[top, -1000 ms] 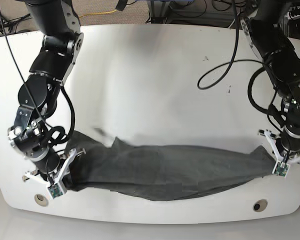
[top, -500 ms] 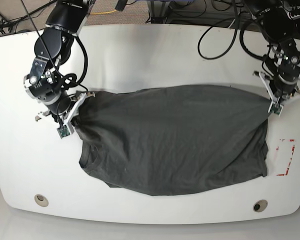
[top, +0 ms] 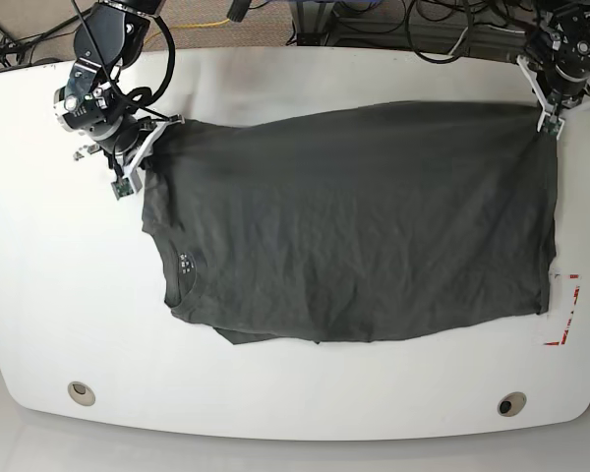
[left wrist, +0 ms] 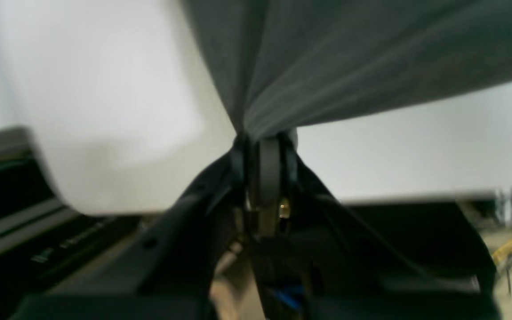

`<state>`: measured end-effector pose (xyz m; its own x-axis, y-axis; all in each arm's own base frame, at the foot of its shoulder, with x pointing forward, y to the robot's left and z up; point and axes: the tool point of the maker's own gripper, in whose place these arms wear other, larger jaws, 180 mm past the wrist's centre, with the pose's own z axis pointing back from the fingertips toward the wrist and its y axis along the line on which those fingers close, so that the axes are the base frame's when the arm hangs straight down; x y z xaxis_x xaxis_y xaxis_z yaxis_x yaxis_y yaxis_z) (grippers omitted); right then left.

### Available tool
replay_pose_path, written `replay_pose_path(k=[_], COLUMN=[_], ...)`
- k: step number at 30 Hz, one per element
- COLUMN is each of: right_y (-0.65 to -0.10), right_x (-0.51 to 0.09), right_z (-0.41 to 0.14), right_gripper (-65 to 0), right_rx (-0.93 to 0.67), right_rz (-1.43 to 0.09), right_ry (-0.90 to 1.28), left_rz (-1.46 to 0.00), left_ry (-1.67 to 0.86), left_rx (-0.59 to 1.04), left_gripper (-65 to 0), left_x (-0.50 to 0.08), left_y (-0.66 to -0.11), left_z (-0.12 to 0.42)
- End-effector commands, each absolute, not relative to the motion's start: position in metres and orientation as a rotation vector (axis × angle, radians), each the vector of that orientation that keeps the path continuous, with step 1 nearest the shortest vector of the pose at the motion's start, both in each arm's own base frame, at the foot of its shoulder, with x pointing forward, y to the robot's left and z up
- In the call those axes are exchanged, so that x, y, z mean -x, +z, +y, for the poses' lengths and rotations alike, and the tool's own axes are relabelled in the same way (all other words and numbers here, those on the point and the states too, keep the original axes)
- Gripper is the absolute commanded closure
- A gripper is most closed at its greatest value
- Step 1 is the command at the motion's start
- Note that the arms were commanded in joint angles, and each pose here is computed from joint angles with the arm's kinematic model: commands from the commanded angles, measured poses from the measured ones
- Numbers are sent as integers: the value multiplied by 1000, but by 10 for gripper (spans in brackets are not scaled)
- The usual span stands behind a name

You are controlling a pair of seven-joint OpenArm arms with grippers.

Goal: Fold the T-shirt properly
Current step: 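Drag the shirt across the table with both grippers, spreading it flat, then release and regrasp the shirt's hem corners with both grippers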

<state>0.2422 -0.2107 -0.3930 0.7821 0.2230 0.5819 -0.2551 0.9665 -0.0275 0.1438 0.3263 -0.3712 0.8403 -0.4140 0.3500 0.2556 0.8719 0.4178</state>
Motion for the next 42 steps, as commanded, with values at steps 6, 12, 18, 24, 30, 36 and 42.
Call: replay_pose_path(k=[6,12,18,24,30,36,42], right_y=[-407,-410,-397,-373,-348,-352,-354], right_x=[-211,-205,-220,-247,-292,-355,-414], right_z=[-226,-224,-222,-218,-218,-220,-218], right_gripper=[0,-149,-495,-509,-509,-509,-509], right_rx=[-45,-49,-59,-139,-138,-177,-257], right_rz=[-571,-560,-617,-747,-847,-824,-820], right_ry=[179,179,175,128,132,96,67], left_rz=[-345,-341,-407,-479,-562,-614,-623], left_ry=[-284,-278,-273,-257,-240,-231,-234], left_rx=[-390,-394,-387,-402,-417,-428,-434], left_gripper=[0,-107,-333,-325,-325,-325,-325], left_x=[-102,-101,-128,-154,-185,-204,-207], left_y=[-384,-384,-380,-368,-354,-342,-339], left_z=[359,359,354,356,356,358,358])
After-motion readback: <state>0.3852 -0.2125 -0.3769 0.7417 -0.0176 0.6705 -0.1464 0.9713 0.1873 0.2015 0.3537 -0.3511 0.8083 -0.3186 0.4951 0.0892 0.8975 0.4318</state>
